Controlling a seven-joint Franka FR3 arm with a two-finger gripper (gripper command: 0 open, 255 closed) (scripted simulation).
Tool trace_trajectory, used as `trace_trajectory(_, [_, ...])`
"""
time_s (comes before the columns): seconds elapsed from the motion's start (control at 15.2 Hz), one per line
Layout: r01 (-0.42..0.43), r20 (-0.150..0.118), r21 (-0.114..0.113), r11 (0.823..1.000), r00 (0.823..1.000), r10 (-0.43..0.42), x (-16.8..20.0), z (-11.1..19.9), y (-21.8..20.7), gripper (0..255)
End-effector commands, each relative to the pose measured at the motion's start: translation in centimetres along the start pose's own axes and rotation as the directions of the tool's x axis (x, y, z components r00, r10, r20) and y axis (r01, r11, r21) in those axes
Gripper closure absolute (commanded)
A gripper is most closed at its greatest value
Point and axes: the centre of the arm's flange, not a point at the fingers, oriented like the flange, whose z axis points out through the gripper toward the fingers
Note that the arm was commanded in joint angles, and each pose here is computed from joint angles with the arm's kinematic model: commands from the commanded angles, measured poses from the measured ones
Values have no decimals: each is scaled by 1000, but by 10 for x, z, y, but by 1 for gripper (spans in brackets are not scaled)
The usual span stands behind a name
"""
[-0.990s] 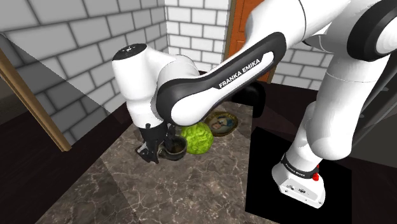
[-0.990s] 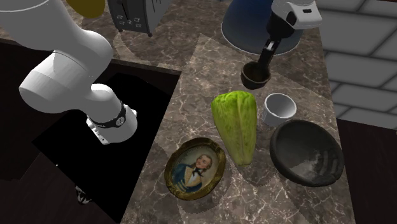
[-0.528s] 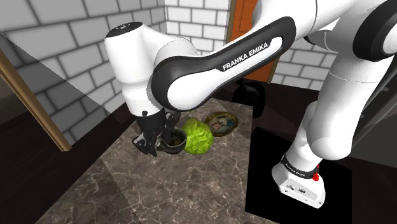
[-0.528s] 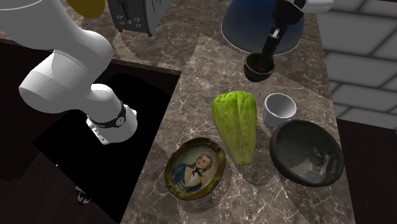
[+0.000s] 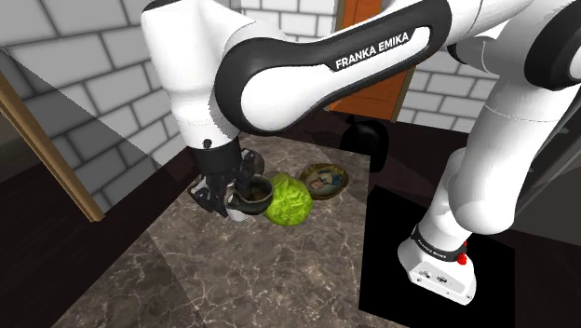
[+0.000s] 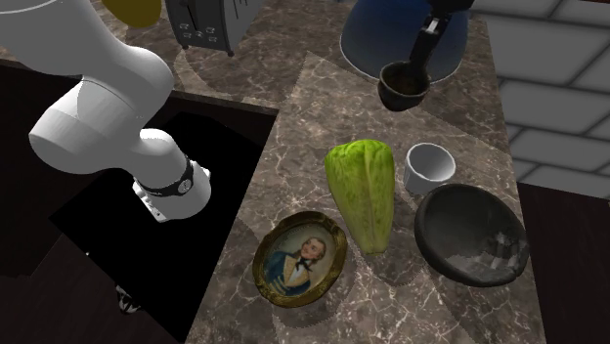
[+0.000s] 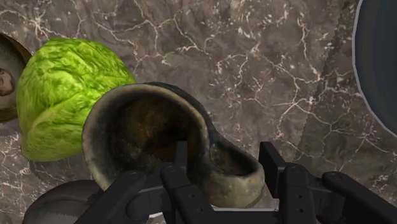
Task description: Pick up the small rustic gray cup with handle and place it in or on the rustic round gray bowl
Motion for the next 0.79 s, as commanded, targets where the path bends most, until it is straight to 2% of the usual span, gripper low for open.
trace_trajectory(0.0, [0,0,0,1000,1000,0,1,-11,1,255])
trace_trajectory(0.13, [0,0,0,1000,1000,0,0,-18,2,255])
trace_trajectory(0.73, [0,0,0,1000,1000,0,95,-25,73,255])
